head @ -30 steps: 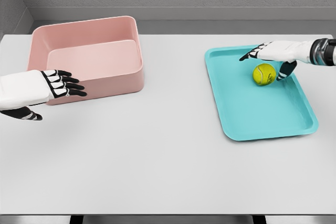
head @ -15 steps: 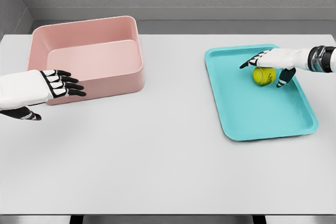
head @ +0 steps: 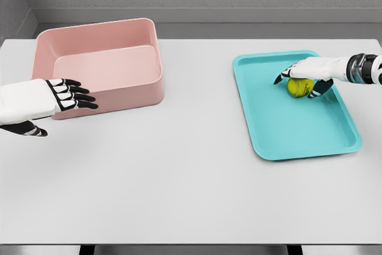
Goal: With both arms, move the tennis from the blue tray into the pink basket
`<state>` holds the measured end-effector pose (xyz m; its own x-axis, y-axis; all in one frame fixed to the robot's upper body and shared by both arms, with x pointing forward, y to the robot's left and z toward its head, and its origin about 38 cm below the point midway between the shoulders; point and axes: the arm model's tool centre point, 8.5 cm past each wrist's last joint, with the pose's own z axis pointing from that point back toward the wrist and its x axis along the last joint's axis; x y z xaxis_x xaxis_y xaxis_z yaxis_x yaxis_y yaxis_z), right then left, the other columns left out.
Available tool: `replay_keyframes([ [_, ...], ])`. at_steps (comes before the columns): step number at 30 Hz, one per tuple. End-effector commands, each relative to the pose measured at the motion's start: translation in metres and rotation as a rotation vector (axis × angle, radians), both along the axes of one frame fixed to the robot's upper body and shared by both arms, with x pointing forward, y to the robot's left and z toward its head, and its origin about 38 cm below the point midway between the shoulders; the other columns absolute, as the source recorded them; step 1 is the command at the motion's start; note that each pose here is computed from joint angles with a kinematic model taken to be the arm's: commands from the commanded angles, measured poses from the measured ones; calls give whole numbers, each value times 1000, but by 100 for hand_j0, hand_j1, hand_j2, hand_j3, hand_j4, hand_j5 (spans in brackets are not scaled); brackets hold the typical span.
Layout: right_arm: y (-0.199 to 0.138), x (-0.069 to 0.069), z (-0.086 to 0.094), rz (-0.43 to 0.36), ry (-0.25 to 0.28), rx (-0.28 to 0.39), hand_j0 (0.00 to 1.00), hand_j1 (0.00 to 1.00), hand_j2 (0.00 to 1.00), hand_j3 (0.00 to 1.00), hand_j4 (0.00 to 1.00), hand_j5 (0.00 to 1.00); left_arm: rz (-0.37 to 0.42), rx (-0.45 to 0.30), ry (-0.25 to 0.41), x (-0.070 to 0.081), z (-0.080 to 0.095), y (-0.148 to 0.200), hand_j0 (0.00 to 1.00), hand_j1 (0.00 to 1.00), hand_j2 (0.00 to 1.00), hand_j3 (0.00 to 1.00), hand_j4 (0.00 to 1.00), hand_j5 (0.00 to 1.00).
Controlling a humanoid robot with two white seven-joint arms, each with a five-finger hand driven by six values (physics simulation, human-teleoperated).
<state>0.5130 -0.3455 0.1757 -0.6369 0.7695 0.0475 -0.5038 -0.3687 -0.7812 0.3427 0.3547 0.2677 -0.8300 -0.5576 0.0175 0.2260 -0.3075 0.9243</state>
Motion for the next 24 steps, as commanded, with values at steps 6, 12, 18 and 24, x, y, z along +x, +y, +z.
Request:
replay_keyframes([
  [6, -1, -1, -3, -4, 7, 2, 69, 69, 69, 69, 69, 69, 3, -6, 1, 0, 1, 0, 100, 100, 100, 100, 100, 100],
  [12, 0, -1, -2, -3, 5, 2, 59, 59, 59, 59, 59, 59, 3, -7, -1, 0, 2, 0, 100, 100, 100, 100, 100, 100],
  [18, 0, 0, 1, -3, -1, 8, 51, 51, 51, 51, 51, 51, 3, -7, -1, 0, 2, 0, 100, 100, 100, 100, 100, 100],
  [24, 3, 2, 8, 1, -16, 25, 47, 47, 47, 47, 47, 47, 3, -7, -1, 0, 2, 0, 100, 100, 100, 100, 100, 100],
])
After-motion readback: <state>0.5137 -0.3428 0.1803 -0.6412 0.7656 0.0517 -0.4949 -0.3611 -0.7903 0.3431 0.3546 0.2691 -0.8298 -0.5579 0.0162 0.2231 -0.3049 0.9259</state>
